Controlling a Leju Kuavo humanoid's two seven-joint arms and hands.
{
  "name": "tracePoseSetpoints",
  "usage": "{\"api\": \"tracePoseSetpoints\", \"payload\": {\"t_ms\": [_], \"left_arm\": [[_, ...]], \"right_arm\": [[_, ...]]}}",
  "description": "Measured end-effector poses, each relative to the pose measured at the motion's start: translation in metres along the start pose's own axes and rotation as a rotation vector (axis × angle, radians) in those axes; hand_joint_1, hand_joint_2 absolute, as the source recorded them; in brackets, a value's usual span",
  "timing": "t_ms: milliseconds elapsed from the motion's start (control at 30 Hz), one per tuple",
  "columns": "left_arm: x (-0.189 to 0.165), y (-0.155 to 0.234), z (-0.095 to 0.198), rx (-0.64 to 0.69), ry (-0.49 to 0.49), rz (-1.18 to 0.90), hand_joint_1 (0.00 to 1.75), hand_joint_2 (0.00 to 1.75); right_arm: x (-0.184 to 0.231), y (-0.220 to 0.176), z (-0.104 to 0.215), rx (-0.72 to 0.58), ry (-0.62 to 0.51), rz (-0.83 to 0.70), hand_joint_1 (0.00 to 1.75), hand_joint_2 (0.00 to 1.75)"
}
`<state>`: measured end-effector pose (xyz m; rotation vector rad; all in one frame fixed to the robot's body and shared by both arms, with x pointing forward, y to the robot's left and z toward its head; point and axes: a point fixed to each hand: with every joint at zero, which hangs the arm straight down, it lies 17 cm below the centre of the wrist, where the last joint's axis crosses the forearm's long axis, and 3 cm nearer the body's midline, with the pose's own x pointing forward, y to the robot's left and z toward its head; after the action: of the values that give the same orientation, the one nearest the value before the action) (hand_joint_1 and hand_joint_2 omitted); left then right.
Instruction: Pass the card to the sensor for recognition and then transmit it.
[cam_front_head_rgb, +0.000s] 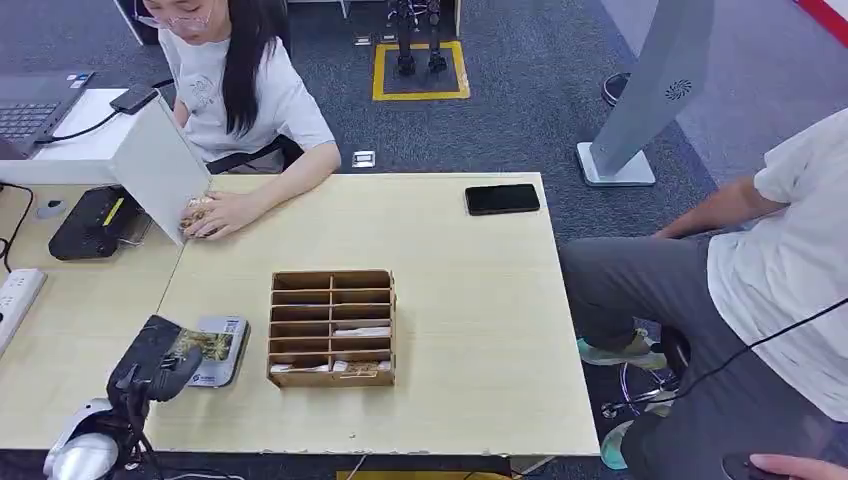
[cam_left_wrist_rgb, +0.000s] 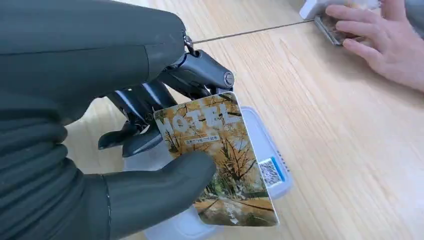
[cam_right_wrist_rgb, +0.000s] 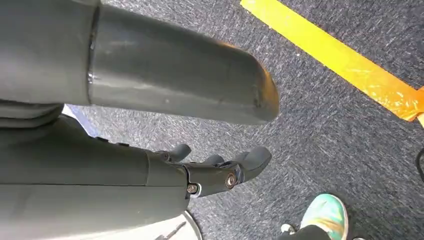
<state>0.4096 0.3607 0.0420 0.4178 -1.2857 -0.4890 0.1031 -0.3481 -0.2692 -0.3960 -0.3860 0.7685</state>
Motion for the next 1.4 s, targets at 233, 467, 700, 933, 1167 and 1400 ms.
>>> {"api": "tracePoseSetpoints", "payload": {"t_ms": [233, 467, 700, 933, 1167, 1400], "left_arm": [[-0.012, 0.004, -0.001, 0.024, 0.028, -0.069, 1.75, 1.75], [-0.016, 0.003, -0.002, 0.025, 0.039, -0.08, 1.75, 1.75], [-0.018, 0.003, -0.002, 0.025, 0.043, -0.08, 1.75, 1.75], [-0.022, 0.009, -0.002, 0.049, 0.047, -0.171, 1.75, 1.75], [-0.029, 0.017, -0.002, 0.066, 0.073, -0.288, 1.75, 1.75], [-0.036, 0.034, -0.003, 0.119, 0.099, -0.495, 1.75, 1.75]], "right_arm": [[0.004, -0.003, -0.001, -0.004, -0.006, -0.001, 0.0, 0.0], [0.006, -0.004, -0.002, -0.005, -0.011, 0.003, 0.0, 0.0], [0.007, -0.004, -0.002, -0.004, -0.013, 0.006, 0.0, 0.0], [0.007, -0.003, -0.002, -0.003, -0.014, 0.008, 0.0, 0.0], [0.007, -0.003, -0.002, -0.003, -0.014, 0.009, 0.0, 0.0], [0.007, -0.003, -0.002, -0.003, -0.016, 0.012, 0.0, 0.0]]}}
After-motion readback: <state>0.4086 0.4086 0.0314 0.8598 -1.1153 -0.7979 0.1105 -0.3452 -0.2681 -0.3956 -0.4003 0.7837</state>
